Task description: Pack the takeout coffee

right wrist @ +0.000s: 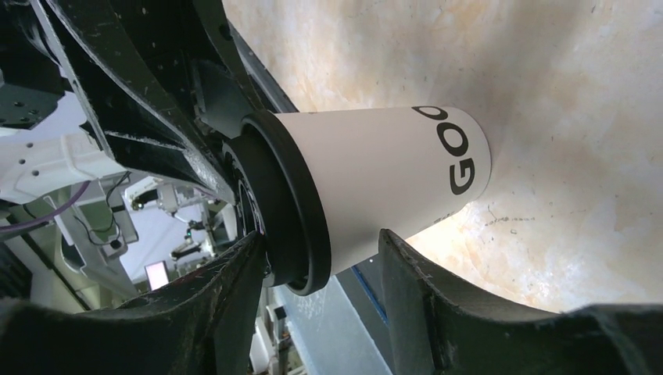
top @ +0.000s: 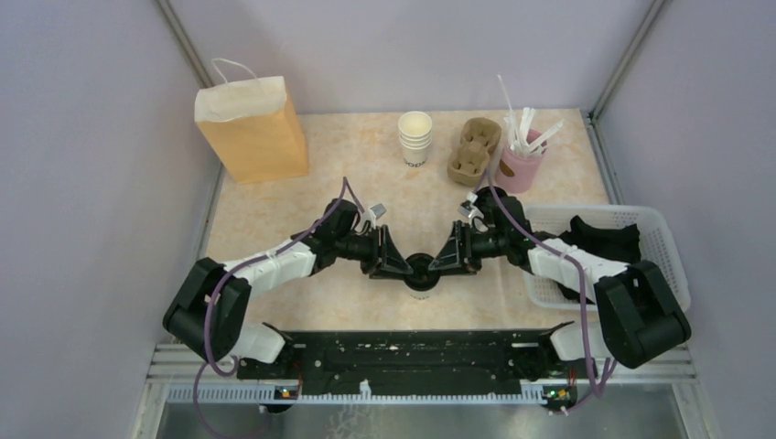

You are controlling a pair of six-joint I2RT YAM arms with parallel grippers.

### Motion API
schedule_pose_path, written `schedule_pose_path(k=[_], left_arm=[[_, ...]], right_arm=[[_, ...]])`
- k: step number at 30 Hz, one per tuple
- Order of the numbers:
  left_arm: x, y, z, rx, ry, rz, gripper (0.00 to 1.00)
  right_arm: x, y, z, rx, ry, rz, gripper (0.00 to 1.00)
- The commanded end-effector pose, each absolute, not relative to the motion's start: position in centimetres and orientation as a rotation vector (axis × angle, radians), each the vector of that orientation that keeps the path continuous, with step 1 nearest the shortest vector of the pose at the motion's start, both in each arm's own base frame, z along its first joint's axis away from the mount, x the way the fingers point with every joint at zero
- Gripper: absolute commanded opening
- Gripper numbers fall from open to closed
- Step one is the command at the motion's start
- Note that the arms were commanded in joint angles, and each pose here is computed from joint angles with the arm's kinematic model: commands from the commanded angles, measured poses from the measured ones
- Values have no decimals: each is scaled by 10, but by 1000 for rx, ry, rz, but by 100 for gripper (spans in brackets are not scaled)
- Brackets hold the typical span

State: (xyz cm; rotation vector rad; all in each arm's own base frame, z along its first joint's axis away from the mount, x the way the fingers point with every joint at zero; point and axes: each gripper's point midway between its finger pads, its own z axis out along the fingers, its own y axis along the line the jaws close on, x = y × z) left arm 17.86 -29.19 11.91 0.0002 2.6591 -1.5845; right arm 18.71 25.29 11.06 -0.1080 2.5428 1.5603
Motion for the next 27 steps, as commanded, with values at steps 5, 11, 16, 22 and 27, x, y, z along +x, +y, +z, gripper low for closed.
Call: schedule_pose_path(k=[5,11,16,22,27], left_arm=[[165,-261,59,-79,2836,-1286,45],[188,-273,121,64,2676,-1339,77],[186,-271,143,31,2602,-1413,86],[183,-269,136,-58,2597,-1474,66],[185,-270,128,-76,2634,-1464,59]], right_arm=[[201,242,88,-32,2551,1487,54],[208,241,104,-87,2547,1429,54],[208,241,105,-95,2550,1430,54],[208,241,107,-108,2551,1431,54],[207,240,105,-118,2560,1424,54]])
